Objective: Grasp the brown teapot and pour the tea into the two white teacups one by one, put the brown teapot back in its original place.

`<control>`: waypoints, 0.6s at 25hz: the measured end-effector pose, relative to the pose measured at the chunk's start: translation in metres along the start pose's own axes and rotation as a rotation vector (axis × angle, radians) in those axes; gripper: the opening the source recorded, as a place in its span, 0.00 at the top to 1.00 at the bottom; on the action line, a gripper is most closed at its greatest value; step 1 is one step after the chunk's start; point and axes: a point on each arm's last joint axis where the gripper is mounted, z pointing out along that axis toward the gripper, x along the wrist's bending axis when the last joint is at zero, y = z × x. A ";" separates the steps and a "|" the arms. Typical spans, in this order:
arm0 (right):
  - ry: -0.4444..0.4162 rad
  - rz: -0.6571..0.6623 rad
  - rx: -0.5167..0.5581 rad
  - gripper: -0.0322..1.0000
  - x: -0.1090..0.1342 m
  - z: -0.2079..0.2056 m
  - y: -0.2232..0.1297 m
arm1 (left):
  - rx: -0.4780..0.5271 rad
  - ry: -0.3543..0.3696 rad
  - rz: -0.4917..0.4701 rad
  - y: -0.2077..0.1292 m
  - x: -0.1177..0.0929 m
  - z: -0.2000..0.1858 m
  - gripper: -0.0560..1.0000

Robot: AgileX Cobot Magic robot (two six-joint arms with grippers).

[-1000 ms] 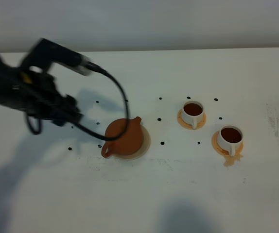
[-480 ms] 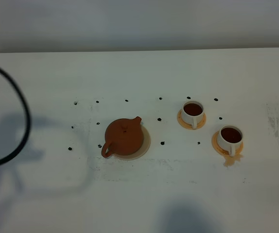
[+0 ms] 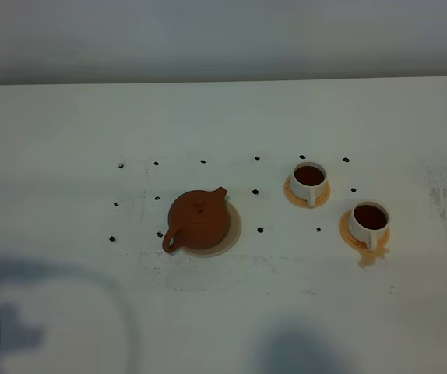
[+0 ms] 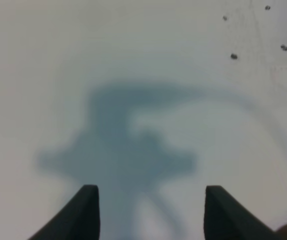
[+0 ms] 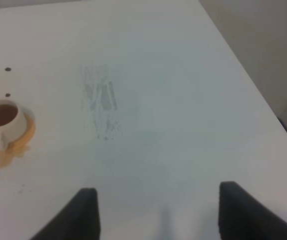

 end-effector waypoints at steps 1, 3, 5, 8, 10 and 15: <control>0.000 0.000 0.000 0.47 0.000 0.000 0.000 | -0.012 0.006 -0.019 -0.006 0.000 -0.007 0.51; 0.000 0.000 0.000 0.47 0.000 0.000 0.000 | -0.060 0.021 -0.036 -0.019 -0.001 -0.016 0.51; 0.000 0.000 0.000 0.47 0.000 0.000 0.000 | -0.116 0.025 -0.049 -0.034 -0.003 -0.020 0.51; 0.000 0.000 0.000 0.47 0.000 0.000 0.000 | -0.179 0.030 -0.062 -0.061 -0.007 -0.014 0.51; 0.000 0.000 0.000 0.47 0.000 0.000 0.000 | -0.190 0.021 -0.080 -0.075 -0.009 -0.007 0.51; 0.000 0.000 0.000 0.47 0.000 0.000 0.000 | -0.205 -0.013 -0.059 -0.091 -0.011 -0.003 0.51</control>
